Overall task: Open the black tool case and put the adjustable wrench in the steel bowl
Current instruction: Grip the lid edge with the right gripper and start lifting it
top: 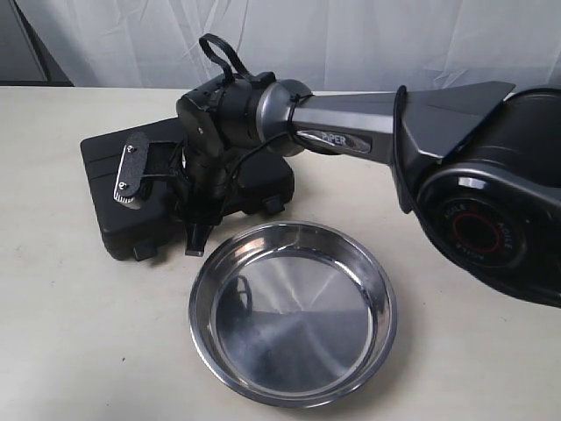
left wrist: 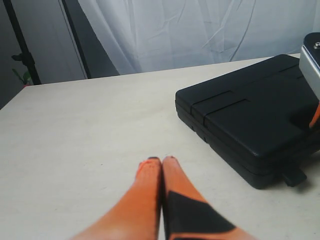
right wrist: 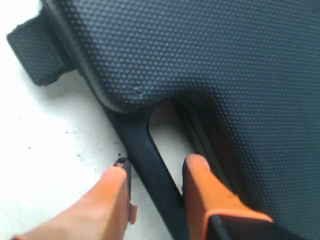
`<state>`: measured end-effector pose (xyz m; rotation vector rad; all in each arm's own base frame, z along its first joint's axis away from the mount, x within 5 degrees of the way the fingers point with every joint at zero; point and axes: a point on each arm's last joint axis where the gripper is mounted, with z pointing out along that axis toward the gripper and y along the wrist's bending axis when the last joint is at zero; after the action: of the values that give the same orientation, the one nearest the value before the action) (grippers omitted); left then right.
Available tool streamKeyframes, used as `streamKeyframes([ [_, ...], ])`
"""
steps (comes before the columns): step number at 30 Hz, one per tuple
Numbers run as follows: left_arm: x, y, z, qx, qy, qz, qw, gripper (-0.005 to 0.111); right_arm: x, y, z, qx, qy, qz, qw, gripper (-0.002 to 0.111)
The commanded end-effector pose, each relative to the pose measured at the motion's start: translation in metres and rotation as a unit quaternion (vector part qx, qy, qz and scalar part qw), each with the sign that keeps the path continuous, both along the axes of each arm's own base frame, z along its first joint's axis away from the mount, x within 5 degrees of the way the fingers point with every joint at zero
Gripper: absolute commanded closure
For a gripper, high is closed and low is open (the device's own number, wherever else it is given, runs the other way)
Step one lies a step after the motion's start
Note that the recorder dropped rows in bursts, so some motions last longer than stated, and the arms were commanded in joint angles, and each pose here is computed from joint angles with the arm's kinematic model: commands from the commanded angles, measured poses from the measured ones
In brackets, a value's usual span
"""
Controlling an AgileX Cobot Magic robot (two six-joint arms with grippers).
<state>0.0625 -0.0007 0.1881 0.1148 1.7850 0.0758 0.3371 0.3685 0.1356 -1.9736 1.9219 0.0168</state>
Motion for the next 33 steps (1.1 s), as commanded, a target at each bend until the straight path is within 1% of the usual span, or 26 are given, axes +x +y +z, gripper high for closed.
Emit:
streamKeyframes([
  [1,0.0,-0.001,0.002,-0.003,-0.008,-0.004,1.0,0.106,-0.001,-0.004,-0.005,-0.017,0.018,-0.006,1.0,0.074],
  [5,0.0,-0.001,0.002,-0.003,-0.008,-0.004,1.0,0.106,0.001,-0.005,-0.003,-0.025,0.005,0.0,1.0,0.074],
  [7,0.0,-0.001,0.002,-0.003,-0.008,-0.004,1.0,0.106,-0.001,-0.006,0.003,-0.031,0.003,0.002,1.0,0.074],
  [12,0.0,-0.001,0.002,-0.003,-0.008,-0.004,1.0,0.106,0.005,-0.004,0.014,-0.019,-0.023,0.006,1.0,0.074],
  [19,0.0,-0.001,0.002,-0.003,-0.008,-0.004,1.0,0.106,0.008,-0.001,0.004,-0.008,-0.026,-0.006,1.0,0.074],
  [22,0.0,-0.001,0.002,-0.003,-0.008,-0.004,1.0,0.106,0.009,0.001,0.005,0.007,-0.036,-0.011,0.999,0.074],
  [24,0.0,-0.001,0.002,-0.003,-0.008,-0.004,1.0,0.106,0.01,0.002,0.006,0.016,-0.038,-0.02,0.999,0.071],
  [28,0.0,-0.001,0.002,-0.003,-0.008,-0.004,1.0,0.106,0.01,0.004,0.004,0.024,-0.04,-0.021,0.999,0.055],
  [30,0.0,-0.001,0.002,-0.003,-0.008,-0.004,1.0,0.106,0.01,0.004,0.003,0.023,-0.036,-0.021,0.999,0.053],
  [33,0.0,-0.001,0.002,-0.003,-0.008,-0.004,1.0,0.106,0.01,0.004,0.003,0.021,-0.035,-0.022,0.999,0.053],
])
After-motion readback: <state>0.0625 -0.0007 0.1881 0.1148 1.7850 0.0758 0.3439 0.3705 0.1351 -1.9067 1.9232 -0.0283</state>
